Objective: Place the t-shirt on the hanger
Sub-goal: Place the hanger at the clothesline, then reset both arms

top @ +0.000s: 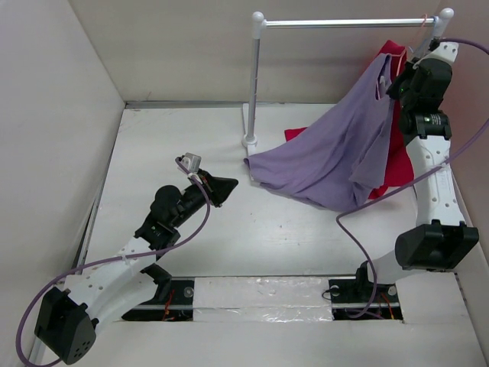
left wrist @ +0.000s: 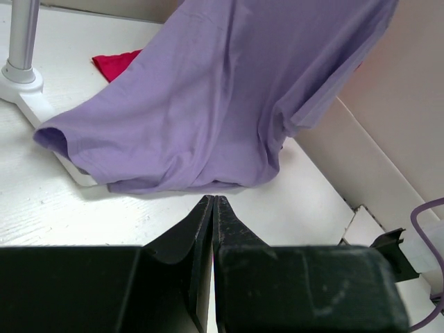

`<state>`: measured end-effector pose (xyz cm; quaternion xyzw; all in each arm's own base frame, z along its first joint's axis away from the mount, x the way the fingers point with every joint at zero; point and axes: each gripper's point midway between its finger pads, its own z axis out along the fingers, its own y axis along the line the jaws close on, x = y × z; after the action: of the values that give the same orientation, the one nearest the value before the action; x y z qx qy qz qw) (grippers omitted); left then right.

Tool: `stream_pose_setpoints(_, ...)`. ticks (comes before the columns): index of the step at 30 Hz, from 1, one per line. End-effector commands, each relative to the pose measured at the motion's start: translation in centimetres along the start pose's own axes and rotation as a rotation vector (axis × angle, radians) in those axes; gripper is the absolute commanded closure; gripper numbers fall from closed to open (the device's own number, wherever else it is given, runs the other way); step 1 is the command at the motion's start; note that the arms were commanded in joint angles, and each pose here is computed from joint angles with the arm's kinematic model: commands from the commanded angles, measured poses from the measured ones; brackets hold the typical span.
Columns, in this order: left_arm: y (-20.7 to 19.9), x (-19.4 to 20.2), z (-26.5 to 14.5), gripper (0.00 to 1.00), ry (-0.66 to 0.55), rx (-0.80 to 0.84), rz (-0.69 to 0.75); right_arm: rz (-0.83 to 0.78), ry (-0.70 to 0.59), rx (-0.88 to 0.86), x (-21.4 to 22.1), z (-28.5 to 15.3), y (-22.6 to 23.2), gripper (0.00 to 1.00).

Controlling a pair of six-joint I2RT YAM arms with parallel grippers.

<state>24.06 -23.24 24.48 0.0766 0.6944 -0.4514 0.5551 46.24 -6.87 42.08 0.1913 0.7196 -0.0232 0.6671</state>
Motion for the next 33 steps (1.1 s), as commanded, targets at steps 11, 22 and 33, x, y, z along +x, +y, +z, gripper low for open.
stream_pose_setpoints(11,0.2,-1.3,-0.3,0.92,-0.068,-0.021,0.011,0.238,-0.219,-0.083,-6.1,-4.3,-0.3,0.00)
stream_pose_setpoints(22,1.5,-2.7,-1.3,0.68,-0.145,-0.107,0.030,0.458,-0.348,-0.612,-6.0,-19.7,5.8,0.00)
stream_pose_setpoints(33,3.6,-5.7,-5.3,0.58,-0.370,-0.238,0.015,0.354,0.136,-1.317,13.6,-34.8,11.8,0.00)
